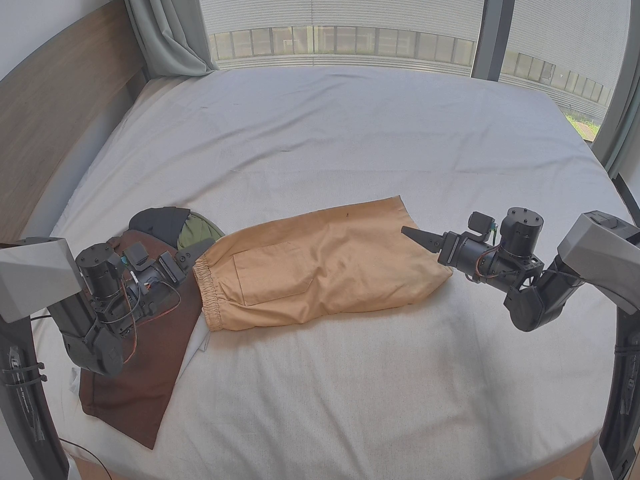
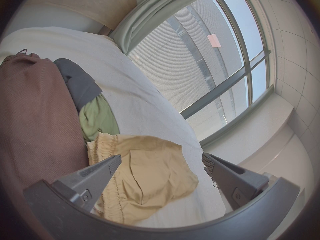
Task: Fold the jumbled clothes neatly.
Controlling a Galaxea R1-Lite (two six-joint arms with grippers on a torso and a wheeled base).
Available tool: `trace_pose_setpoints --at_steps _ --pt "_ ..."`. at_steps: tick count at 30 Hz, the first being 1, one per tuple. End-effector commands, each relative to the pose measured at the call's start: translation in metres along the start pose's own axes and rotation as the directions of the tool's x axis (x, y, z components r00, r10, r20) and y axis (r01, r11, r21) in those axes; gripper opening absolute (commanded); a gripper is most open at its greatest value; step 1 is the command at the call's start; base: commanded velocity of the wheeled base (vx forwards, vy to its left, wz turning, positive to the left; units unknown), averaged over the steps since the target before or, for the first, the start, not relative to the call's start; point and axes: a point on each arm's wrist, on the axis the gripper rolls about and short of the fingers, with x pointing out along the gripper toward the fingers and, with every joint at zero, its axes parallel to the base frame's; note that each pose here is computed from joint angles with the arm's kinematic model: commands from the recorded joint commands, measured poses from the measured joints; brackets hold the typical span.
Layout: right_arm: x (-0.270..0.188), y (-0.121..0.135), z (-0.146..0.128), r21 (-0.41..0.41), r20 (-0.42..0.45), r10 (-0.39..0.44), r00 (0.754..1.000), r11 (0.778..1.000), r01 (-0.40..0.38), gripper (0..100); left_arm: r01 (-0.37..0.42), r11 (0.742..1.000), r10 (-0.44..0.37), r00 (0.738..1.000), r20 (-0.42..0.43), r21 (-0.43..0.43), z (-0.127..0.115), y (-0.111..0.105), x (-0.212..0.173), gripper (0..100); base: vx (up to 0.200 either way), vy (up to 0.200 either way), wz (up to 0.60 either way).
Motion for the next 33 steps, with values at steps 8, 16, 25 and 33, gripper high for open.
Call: trace_pose_setpoints --at_steps 8,16,25,33 --pt "-0.038 0.019 -0.036 0.06 0.003 0.029 1.0 0.998 -0.029 100 0.101 0.989 -0.09 0.991 -0.101 0.107 -0.013 -0.027 -0.01 100 0.0 0.0 0.0" --pt "-0.042 0.019 -0.043 0.072 -0.021 0.017 1.0 0.997 -0.016 100 0.103 0.964 -0.081 0.992 -0.1 0.243 -0.014 -0.027 -0.011 100 0.0 0.0 0.0" --pt "-0.039 0.012 -0.056 0.09 -0.054 0.004 0.999 0.996 0.0 100 0.09 0.857 -0.056 0.995 -0.081 0.507 -0.009 -0.02 -0.014 100 0.0 0.0 0.0" --pt "-0.036 0.005 -0.068 0.107 -0.084 -0.007 0.996 0.994 0.016 100 0.16 0.732 -0.101 0.987 -0.127 0.662 -0.005 -0.024 -0.029 100 0.0 0.0 0.0"
